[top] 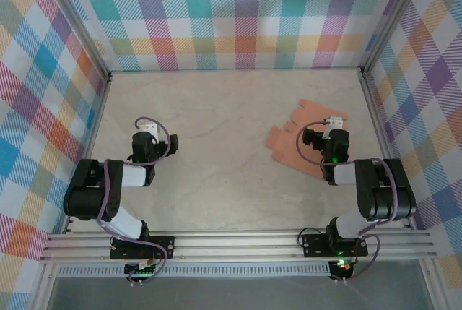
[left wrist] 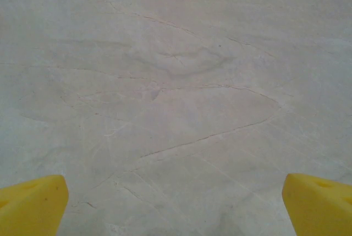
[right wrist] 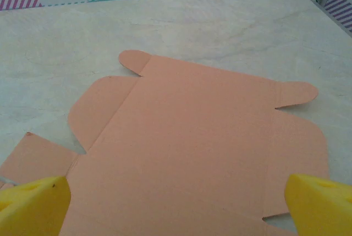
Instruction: Fold the paper box
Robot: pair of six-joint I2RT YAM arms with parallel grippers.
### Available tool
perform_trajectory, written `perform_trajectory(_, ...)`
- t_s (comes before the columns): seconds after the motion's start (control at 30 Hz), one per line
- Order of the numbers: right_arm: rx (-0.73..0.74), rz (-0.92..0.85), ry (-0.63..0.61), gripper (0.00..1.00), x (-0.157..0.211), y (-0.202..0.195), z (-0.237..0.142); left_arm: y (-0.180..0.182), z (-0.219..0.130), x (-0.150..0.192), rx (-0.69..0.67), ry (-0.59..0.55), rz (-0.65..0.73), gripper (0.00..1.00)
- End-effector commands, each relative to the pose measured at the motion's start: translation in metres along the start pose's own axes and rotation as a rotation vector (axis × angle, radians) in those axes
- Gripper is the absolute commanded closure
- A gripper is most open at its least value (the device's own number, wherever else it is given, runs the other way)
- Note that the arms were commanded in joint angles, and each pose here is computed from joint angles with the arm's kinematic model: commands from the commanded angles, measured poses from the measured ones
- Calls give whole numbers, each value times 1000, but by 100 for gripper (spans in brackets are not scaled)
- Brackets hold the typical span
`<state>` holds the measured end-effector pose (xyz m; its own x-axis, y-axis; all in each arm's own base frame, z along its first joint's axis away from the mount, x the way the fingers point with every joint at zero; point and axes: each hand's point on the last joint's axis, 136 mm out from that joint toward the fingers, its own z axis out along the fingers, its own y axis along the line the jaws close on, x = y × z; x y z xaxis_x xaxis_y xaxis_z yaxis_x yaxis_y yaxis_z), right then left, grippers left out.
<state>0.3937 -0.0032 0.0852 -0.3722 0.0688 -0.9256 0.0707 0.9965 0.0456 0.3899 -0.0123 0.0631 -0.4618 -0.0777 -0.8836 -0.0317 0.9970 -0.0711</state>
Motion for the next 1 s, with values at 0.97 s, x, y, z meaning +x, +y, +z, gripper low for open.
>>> perform_trajectory(0.97, -47, -3, -79, 0, -20, 9, -17, -29, -21, -46, 24, -31, 115, 0)
